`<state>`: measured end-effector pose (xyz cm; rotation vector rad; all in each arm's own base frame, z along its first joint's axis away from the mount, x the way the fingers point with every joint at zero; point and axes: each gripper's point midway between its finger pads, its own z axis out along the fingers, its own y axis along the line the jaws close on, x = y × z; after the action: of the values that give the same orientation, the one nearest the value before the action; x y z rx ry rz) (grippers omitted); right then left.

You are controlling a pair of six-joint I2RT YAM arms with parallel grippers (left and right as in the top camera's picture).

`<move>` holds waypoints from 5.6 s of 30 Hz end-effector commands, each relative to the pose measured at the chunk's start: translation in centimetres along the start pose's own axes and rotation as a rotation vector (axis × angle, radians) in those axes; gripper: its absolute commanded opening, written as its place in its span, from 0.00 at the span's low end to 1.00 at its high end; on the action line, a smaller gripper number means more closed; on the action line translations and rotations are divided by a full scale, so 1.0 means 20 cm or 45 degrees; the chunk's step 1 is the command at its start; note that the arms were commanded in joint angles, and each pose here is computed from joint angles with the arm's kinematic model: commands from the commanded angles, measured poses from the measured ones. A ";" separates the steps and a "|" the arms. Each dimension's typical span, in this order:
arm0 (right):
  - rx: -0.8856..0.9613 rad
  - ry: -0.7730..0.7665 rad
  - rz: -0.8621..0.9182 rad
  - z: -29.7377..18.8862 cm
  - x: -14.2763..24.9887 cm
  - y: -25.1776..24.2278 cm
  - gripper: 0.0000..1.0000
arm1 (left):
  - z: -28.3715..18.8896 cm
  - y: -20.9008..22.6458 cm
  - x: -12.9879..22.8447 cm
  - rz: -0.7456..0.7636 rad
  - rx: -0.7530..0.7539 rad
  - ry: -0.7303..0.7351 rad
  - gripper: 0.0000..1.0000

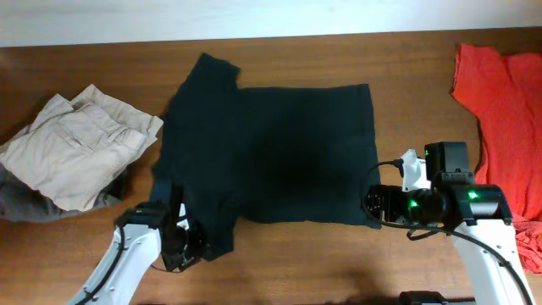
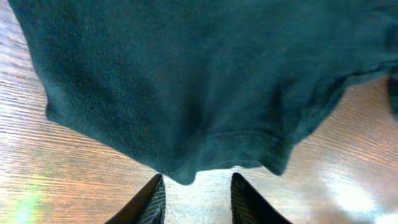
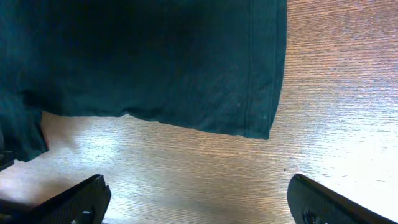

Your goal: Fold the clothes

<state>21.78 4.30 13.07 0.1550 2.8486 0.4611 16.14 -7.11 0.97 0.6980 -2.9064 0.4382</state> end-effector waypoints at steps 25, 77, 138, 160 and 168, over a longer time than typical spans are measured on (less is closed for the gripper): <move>0.012 -0.005 -0.004 -0.01 -0.01 0.00 0.96 | -0.15 -0.22 -0.09 0.089 0.137 0.037 0.01; 0.012 -0.005 -0.004 -0.01 -0.01 0.00 0.96 | -0.10 -0.21 -0.31 0.253 -0.148 -0.195 0.41; 0.015 0.025 0.005 -0.01 0.02 0.00 0.95 | -0.27 -0.32 -0.62 0.426 -0.253 -0.366 0.68; 0.015 0.020 0.004 -0.01 0.01 0.00 0.95 | -0.08 -0.24 -0.41 0.412 -0.180 -0.140 0.01; 0.014 0.013 0.002 -0.01 0.01 0.00 0.95 | -0.07 -0.36 -0.54 0.466 -0.093 -0.285 0.01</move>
<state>21.25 4.29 12.92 0.1631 2.8715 0.4607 28.66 -7.66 2.37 0.2472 -3.2399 0.2637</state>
